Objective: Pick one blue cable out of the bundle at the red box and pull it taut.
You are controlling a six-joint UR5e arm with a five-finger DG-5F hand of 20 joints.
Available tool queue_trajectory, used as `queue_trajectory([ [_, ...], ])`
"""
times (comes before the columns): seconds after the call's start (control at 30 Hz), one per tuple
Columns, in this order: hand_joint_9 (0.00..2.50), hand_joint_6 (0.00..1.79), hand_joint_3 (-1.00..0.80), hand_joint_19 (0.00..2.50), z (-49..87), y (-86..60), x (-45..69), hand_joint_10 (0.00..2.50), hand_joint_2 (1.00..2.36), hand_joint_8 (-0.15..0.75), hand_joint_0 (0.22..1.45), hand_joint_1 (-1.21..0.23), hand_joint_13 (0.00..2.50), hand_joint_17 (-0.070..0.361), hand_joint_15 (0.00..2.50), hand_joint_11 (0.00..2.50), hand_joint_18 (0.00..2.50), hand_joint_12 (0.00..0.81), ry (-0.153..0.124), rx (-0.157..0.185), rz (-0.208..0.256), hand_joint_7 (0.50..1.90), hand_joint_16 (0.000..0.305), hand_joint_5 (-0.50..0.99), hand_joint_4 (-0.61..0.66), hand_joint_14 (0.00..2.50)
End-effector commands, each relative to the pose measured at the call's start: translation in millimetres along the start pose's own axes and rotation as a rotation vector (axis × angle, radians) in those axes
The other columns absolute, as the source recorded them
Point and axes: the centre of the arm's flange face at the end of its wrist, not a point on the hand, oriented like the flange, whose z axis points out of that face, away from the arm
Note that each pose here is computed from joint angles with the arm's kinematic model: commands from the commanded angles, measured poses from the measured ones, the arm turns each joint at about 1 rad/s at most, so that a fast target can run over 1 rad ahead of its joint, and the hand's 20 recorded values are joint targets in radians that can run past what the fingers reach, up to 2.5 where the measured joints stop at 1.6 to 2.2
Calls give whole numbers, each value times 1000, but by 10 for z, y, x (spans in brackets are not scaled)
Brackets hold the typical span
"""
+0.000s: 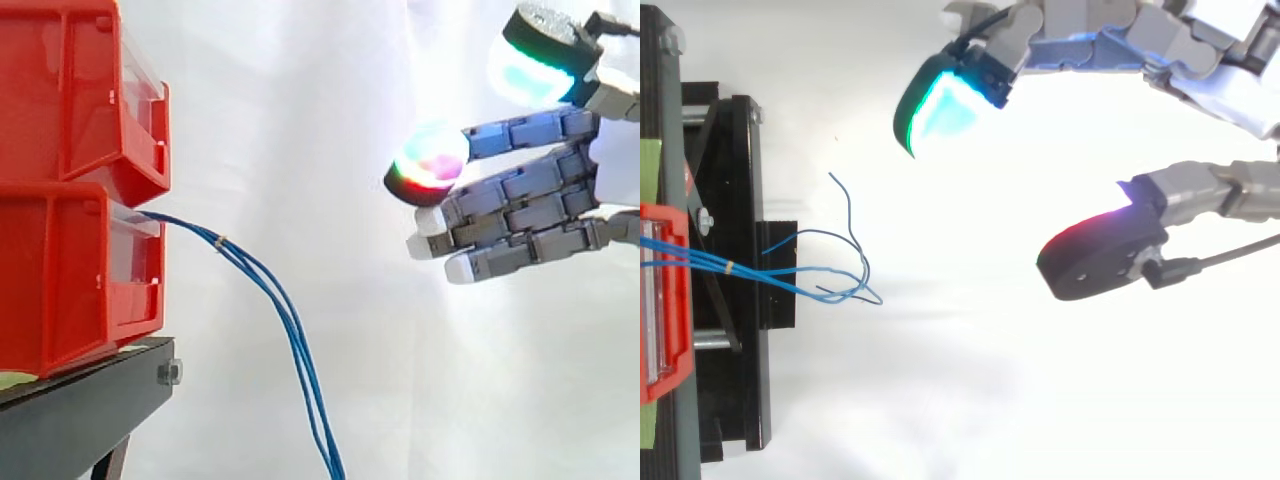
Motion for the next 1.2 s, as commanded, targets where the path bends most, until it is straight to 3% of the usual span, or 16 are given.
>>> queue_trajectory([
  [0.0,640,503,-500,126,50,-237,137,13,1000,390,545,-666,321,150,58,876,383,421,-8,-7,28,897,67,-166,396,0],
  [0.17,696,503,-500,131,107,-222,189,10,1000,395,544,-665,348,151,79,1001,398,425,-21,-38,27,897,67,-166,399,2],
  [0.33,791,503,-500,142,126,-236,195,6,1000,399,544,-663,399,149,120,1238,427,431,-21,-34,28,901,66,-162,408,3],
  [0.6,796,503,-500,160,132,-240,168,6,1000,402,546,-661,421,149,134,1233,438,436,-50,-25,32,896,66,-161,410,4],
  [0.73,794,503,-500,156,134,-230,177,6,1000,404,546,-661,423,149,129,1227,443,435,-49,-26,16,900,66,-161,413,3],
  [0.77,794,503,-500,166,162,-368,260,8,1000,400,546,-660,423,149,131,1218,445,436,-42,-10,1,901,66,-160,409,4],
  [0.83,793,503,-500,170,212,-392,306,6,1000,397,545,-661,424,149,129,1219,445,436,-38,-9,7,901,66,-160,412,3],
  [0.87,793,503,-500,164,276,-539,391,7,1000,402,546,-661,424,149,128,1217,446,436,-36,-1,15,901,66,-160,411,3],
  [0.97,764,503,-500,168,484,-521,504,8,1000,401,547,-662,425,149,129,1149,448,435,-36,-11,67,897,66,-160,411,3],
  [1.03,753,503,-500,175,632,-443,586,9,1000,401,548,-659,426,148,133,1133,450,434,-10,18,69,901,66,-160,411,4],
  [1.17,671,503,-500,177,623,-406,623,10,1000,395,566,-669,424,146,139,1011,448,431,7,34,49,916,65,-158,407,3],
])
